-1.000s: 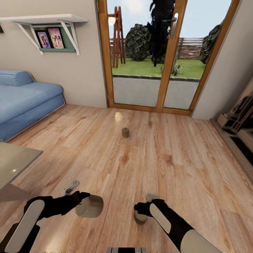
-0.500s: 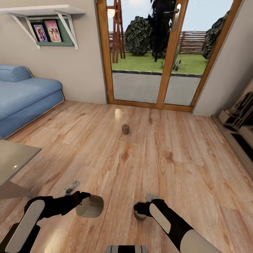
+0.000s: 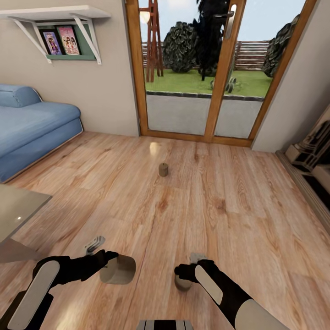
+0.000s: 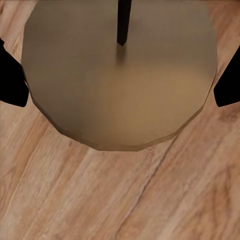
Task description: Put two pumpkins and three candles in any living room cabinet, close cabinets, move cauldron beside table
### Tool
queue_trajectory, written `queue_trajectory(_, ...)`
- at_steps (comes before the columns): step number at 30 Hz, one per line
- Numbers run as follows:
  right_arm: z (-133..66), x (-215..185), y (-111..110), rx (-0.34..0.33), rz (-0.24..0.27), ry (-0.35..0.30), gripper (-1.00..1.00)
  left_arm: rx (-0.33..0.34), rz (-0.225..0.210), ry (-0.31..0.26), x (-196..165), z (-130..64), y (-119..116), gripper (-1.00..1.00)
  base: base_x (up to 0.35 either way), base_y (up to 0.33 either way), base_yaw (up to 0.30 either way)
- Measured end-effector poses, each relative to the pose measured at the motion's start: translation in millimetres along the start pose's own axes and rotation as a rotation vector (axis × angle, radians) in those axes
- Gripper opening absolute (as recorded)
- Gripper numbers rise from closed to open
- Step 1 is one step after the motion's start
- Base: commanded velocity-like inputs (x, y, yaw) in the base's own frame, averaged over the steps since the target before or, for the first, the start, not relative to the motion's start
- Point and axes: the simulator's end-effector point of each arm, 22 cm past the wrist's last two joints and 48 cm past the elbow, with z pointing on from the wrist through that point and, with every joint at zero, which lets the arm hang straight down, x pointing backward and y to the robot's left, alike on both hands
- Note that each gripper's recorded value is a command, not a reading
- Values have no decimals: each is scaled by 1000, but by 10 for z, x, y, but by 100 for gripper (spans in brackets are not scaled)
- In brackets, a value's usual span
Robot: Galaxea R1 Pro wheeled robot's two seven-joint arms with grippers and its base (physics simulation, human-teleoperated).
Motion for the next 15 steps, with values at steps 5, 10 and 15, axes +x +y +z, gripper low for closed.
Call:
queue_trajectory(5,-1,-1,3,-1,0,0,100,-1,1,0,-1,0,2,-100,193,0,0)
queue_trajectory(10,-1,-1,3,-1,0,0,100,-1,0,-1,-1,0,2,-100,86,-36,0)
queue_trajectory(15,0,0,2,-1,0,0,100,-1,1,-1,-1,0,3,-100,142,-101,0)
